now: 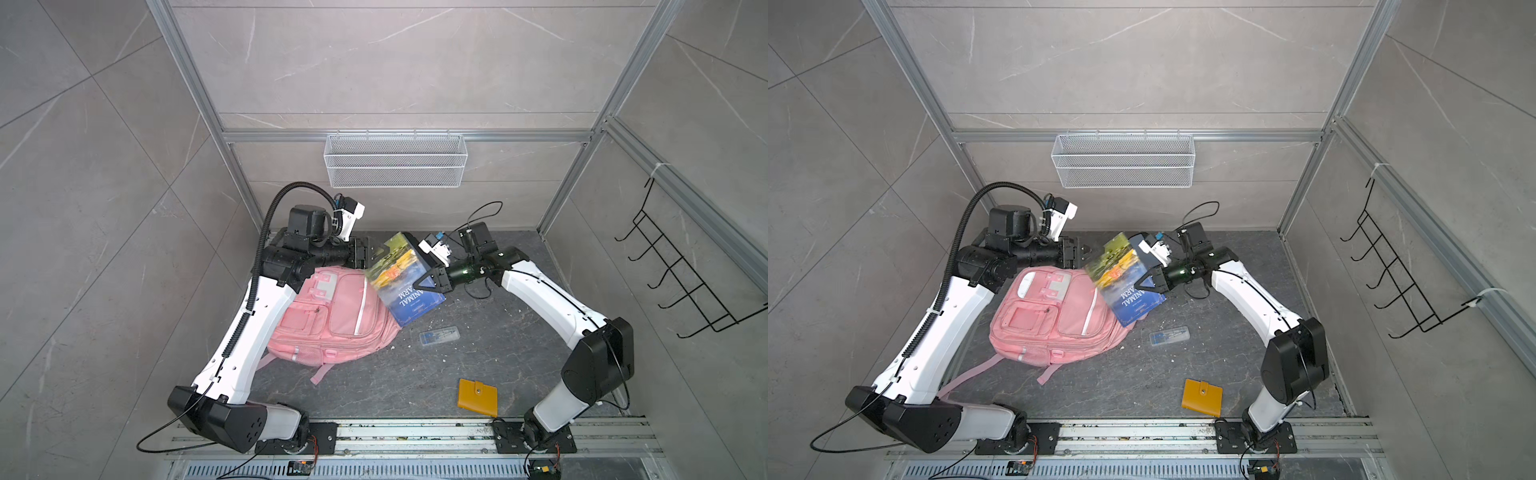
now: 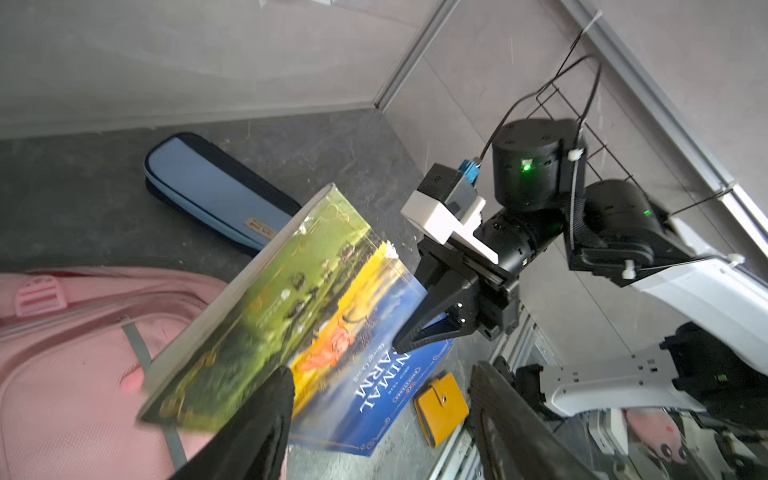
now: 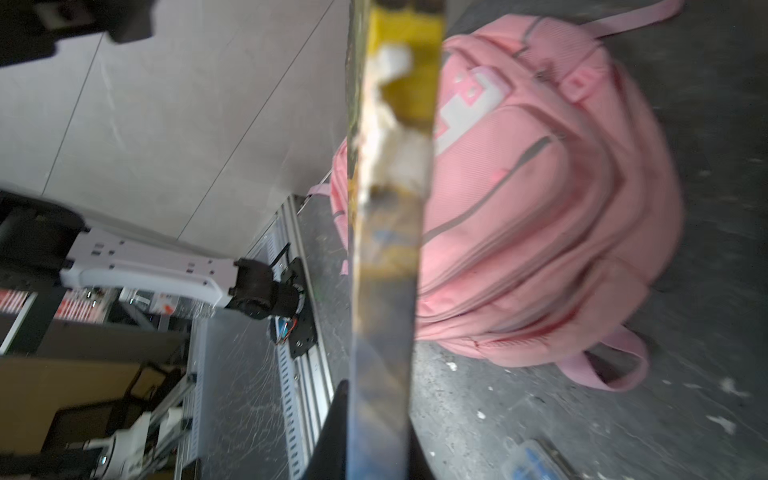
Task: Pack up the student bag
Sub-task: 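Lift the 'Animal Farm' book with both grippers toward the backpack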
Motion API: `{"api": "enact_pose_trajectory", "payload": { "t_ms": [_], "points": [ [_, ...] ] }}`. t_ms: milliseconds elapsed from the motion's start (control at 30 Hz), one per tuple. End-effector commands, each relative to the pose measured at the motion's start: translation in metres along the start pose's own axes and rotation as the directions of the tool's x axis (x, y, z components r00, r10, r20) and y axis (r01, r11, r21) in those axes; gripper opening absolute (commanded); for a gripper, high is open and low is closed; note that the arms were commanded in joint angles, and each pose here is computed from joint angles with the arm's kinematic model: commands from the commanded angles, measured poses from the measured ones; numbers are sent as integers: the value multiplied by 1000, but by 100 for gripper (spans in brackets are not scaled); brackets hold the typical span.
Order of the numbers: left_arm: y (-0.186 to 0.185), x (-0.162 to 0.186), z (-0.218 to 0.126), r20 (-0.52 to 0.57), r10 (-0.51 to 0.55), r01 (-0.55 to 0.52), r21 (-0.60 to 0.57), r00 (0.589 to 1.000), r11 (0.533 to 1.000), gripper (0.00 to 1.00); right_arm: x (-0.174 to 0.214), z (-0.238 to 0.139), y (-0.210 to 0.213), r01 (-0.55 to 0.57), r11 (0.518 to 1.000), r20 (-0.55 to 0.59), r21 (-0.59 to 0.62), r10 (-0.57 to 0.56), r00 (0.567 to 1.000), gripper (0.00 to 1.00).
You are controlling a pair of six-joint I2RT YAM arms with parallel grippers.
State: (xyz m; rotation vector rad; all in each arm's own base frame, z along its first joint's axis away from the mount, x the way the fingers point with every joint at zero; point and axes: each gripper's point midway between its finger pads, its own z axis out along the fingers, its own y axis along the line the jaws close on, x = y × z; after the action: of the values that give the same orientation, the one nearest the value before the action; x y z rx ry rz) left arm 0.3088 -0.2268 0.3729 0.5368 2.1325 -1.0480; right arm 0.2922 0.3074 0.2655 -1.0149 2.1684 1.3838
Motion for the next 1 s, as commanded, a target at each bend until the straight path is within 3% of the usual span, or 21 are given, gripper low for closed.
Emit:
{"api": "enact_pose_trajectory", "payload": {
  "t_ms": [0,300,633,800,967],
  "points": [
    [-14,17,-7,-60,41,-36,83,997,996,70,22,5,41,0,991,-91,-132,-12,996,0],
    [-25,42,-6,-113,-24,43,172,993,984,70,54,7,79,-50,970,-142,-236,16,990,0],
    [-12,82,6,-195,-80,113,163,977,980,70,78,1,86,-55,966,-195,-253,5,981,0],
    [-1,99,2,-215,-88,109,89,973,990,70,79,1,85,-53,969,-201,-242,4,979,0],
    [14,115,-6,-161,-109,109,-11,981,994,71,80,1,85,-51,970,-207,-238,1,978,0]
  ]
}}
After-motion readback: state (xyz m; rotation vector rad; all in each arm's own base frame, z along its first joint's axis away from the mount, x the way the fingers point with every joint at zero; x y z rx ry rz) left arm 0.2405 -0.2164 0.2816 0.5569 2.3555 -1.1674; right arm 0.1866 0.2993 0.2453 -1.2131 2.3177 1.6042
